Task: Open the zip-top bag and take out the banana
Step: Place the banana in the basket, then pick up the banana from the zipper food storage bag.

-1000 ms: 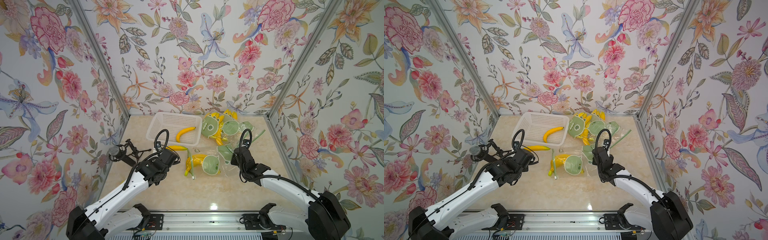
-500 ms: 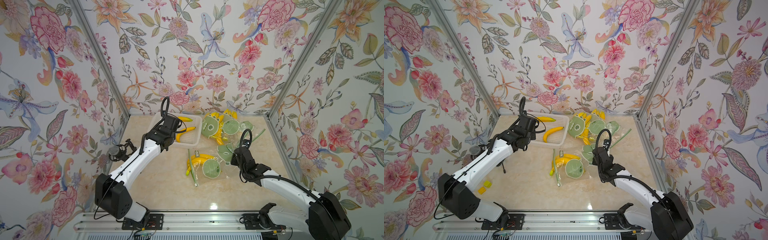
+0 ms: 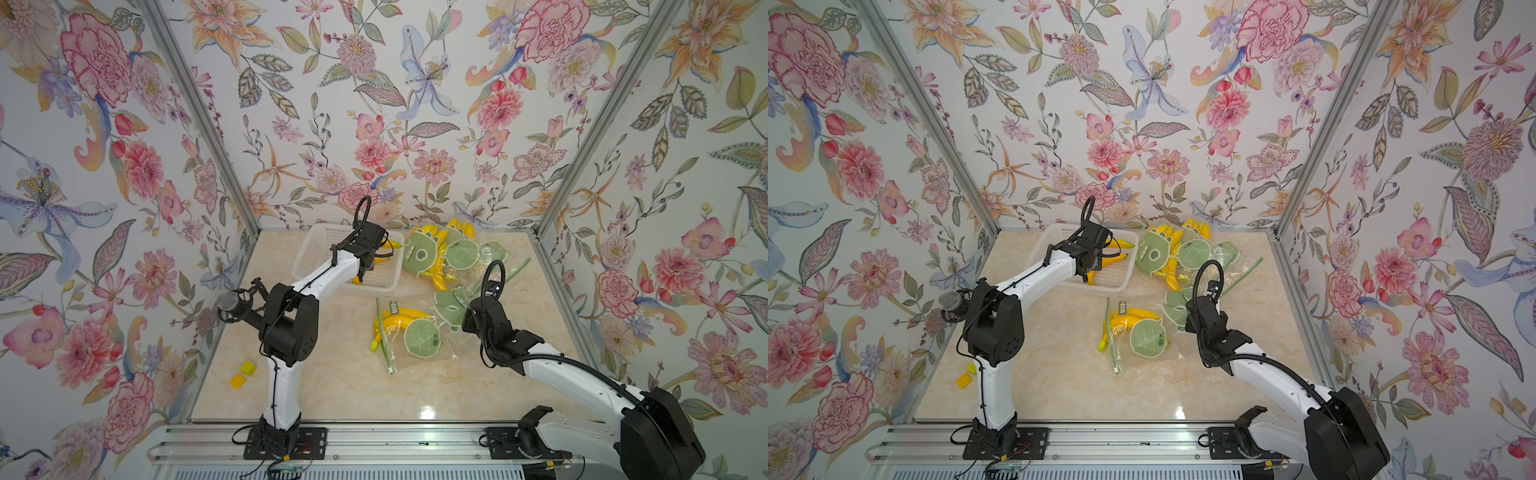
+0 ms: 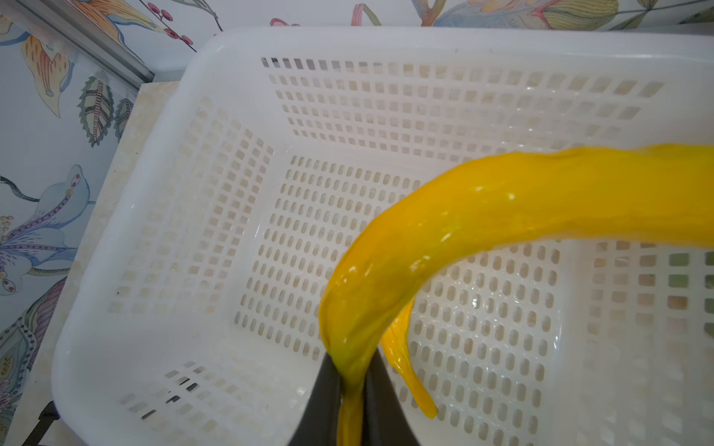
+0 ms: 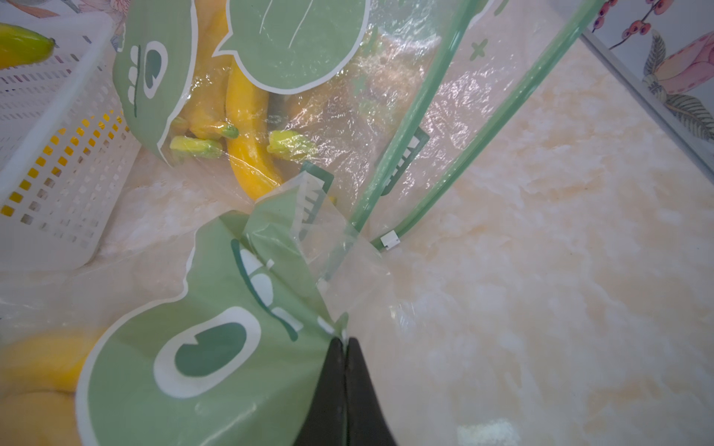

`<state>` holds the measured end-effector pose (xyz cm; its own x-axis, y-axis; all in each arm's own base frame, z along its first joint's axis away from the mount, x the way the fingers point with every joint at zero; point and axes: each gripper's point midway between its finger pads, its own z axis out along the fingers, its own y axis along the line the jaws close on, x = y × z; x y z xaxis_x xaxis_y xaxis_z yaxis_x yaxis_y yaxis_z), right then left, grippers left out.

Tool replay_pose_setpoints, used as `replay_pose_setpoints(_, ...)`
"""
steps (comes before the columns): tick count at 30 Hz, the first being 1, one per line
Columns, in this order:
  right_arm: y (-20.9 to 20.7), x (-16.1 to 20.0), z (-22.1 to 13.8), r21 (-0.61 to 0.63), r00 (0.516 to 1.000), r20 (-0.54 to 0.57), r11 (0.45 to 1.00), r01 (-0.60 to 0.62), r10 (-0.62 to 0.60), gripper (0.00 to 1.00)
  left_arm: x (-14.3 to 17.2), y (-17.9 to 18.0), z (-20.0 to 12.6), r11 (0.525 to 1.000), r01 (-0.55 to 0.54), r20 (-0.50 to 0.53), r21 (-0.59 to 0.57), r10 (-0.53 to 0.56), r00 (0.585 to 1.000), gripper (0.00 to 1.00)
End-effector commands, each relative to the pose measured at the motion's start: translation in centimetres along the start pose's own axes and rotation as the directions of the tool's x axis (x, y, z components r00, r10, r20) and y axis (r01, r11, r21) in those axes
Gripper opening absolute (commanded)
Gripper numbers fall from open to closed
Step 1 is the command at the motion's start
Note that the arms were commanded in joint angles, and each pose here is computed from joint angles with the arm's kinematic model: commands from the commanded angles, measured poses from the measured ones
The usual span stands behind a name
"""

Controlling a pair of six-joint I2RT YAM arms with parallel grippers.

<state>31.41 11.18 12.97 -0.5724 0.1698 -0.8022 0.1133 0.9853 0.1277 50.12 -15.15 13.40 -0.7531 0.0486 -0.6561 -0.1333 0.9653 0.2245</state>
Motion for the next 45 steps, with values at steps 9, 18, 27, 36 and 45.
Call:
replay_pose_setpoints(9,-0.4,0.4,-0.4,0.006,1.000,0.007,1.000,-0.005,0.005,0.00,3.2,-1.5,3.0,0.999,0.024,-0.097,0.047,-0.020,0.995,0.18)
replay_pose_setpoints(18,-0.3,0.2,-0.3,0.005,1.000,0.007,1.000,-0.006,0.006,0.00,2.6,-0.8,0.8,0.995,0.038,-0.063,0.089,-0.032,0.997,0.32)
replay_pose_setpoints(27,-0.2,0.1,-0.4,-0.002,1.000,0.010,1.000,0.001,-0.001,0.00,1.0,0.0,-7.8,0.967,0.032,0.082,0.251,-0.054,0.995,0.39)
replay_pose_setpoints(36,0.3,-0.4,-0.5,-0.018,1.000,0.012,1.000,0.009,-0.009,0.00,9.3,0.3,-14.2,0.904,-0.066,0.150,0.422,0.002,0.989,0.44)
replay_pose_setpoints(45,0.5,-0.5,-0.4,-0.025,1.000,0.010,1.000,0.017,-0.017,0.00,18.0,-3.3,-15.0,0.814,-0.208,0.196,0.542,0.119,0.973,0.51)
